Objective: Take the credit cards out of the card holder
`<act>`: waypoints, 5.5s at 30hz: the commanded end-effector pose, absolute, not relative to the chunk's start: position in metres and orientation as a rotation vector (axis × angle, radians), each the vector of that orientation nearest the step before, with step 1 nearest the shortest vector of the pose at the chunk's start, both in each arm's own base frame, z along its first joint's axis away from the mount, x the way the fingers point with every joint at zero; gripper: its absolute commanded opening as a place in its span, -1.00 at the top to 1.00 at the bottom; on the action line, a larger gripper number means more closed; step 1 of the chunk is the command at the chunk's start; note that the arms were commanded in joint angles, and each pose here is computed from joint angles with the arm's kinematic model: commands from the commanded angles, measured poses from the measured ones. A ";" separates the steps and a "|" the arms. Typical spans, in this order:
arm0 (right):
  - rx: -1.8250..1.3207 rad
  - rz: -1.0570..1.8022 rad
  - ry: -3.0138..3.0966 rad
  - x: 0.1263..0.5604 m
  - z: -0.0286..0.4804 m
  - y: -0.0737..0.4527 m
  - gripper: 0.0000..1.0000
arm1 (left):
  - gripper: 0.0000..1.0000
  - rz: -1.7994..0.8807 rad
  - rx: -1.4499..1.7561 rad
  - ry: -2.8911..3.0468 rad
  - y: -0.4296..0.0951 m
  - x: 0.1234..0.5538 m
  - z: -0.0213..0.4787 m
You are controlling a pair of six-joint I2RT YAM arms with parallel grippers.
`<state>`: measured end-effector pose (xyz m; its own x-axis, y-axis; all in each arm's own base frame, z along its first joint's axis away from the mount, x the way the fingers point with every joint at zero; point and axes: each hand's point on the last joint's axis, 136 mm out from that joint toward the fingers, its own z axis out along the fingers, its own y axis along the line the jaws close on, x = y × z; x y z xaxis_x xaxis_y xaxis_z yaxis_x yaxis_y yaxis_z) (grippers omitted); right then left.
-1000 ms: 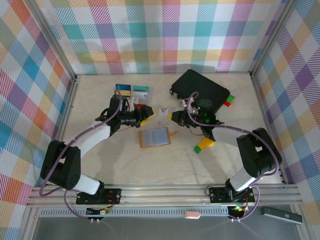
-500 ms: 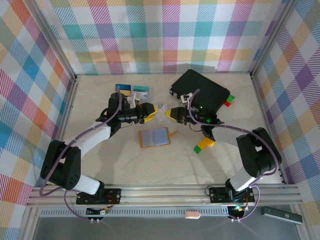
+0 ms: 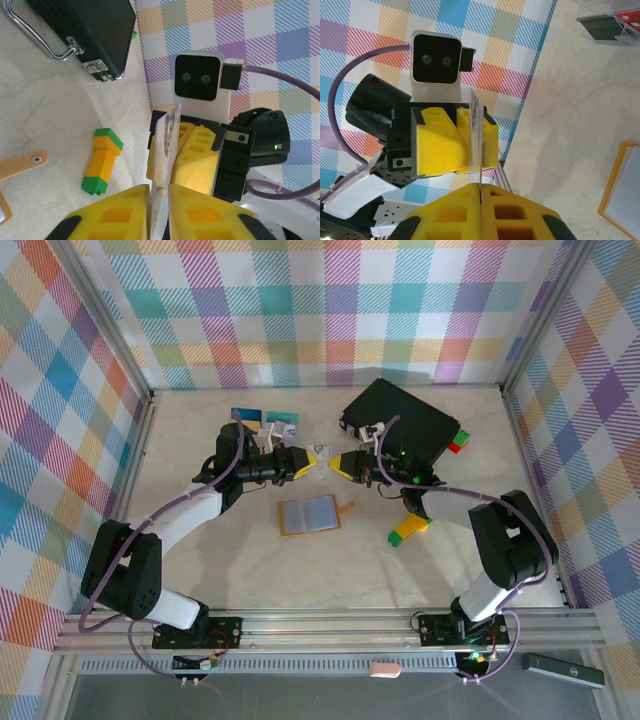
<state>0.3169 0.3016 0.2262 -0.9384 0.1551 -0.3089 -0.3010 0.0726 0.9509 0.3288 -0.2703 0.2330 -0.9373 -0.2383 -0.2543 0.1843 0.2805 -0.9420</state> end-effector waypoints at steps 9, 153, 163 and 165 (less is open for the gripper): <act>-0.142 1.573 2.171 0.326 0.224 0.281 0.58 | 1.00 -1.440 -0.028 2.318 -0.246 0.332 0.222; -0.102 0.483 2.285 0.351 0.199 0.151 -0.98 | 0.59 -0.428 -1.685 1.855 -0.166 0.544 0.124; -0.098 0.485 2.294 0.351 0.197 0.151 -0.98 | 0.61 -0.436 -1.540 1.894 -0.162 0.558 0.138; -0.097 0.487 2.297 0.351 0.196 0.152 -0.98 | 0.61 -0.444 -1.506 1.895 -0.162 0.561 0.144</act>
